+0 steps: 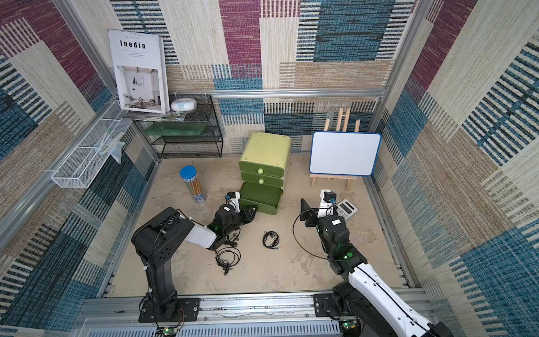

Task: Place the wired earphones into the drawer by color
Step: Open the drawer in the storage box.

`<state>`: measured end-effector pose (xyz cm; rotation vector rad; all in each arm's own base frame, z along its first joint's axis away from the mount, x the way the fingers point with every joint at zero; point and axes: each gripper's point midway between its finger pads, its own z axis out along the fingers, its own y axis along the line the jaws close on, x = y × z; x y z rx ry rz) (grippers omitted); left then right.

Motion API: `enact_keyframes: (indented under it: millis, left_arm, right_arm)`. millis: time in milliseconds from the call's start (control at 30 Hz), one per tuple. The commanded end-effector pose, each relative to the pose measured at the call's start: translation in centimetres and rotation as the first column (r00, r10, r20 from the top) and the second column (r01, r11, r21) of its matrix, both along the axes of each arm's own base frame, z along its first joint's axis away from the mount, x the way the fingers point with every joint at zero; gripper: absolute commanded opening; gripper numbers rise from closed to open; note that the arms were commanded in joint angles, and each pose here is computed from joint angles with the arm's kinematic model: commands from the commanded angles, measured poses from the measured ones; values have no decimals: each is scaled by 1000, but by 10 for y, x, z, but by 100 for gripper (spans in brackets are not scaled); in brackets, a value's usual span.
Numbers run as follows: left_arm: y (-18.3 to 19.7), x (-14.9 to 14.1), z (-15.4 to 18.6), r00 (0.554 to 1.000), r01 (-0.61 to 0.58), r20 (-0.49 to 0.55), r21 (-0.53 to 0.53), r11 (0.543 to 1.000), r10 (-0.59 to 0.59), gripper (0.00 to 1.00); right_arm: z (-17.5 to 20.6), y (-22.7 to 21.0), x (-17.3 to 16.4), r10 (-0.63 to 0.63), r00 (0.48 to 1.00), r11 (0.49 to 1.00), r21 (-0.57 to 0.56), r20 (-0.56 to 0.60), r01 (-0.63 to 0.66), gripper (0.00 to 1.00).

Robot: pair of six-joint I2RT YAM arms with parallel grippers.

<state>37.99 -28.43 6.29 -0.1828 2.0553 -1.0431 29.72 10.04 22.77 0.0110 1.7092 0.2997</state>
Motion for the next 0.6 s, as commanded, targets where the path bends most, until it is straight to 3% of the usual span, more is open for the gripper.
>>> enact_keyframes:
  millis: [0,200,267,500,567]
  left_arm:
    - [1,1,10,999,-10,40,-5,1000,10,20]
    - [6,-3,10,999,-21,31,20,1000,21,20]
    - [8,-4,7,999,-26,20,30,999,26,25]
    - [16,-8,4,999,-48,-17,64,997,49,57]
    - [19,-11,7,998,-52,-23,82,995,54,62]
  right_arm:
    - [2,0,0,0,1000,1000,6,4,0,84]
    - [1,2,0,6,1000,1000,5,0,-6,84]
    - [0,3,0,12,1000,1000,4,-7,-12,84]
    - [-9,14,-6,89,995,996,-26,-48,-90,84]
    - [-15,18,-7,112,991,993,-27,-72,-114,84]
